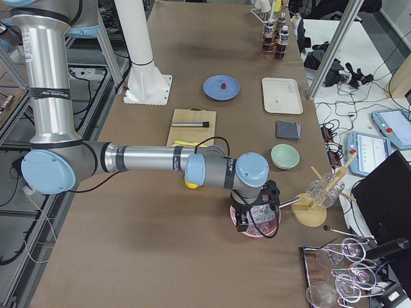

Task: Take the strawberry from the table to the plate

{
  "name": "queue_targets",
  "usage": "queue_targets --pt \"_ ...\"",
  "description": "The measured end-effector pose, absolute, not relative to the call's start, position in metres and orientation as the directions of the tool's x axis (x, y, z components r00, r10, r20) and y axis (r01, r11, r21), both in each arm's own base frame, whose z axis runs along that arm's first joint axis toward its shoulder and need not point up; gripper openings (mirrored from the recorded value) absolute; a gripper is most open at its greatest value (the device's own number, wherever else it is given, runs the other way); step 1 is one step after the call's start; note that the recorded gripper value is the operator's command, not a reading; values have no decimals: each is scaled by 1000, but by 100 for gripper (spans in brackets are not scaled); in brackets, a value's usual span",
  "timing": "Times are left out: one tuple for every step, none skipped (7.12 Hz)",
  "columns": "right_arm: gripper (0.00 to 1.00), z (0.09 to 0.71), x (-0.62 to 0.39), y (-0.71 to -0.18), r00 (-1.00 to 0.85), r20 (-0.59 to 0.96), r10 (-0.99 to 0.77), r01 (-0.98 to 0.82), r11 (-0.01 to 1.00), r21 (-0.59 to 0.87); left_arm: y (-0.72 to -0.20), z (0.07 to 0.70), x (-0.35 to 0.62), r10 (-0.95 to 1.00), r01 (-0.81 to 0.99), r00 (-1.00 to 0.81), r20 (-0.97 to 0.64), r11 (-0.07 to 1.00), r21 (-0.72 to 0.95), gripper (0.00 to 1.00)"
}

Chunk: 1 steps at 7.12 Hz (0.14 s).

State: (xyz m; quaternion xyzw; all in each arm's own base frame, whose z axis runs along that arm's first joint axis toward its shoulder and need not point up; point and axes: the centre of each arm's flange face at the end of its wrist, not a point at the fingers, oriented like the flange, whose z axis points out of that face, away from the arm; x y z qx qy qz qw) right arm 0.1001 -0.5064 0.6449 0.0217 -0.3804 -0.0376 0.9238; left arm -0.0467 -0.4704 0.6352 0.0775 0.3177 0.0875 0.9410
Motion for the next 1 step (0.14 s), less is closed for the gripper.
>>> queue_targets --pt "100 645 101 -506 708 701 -85 52 996 68 -470 635 -47 213 -115 783 -584 973 201 98"
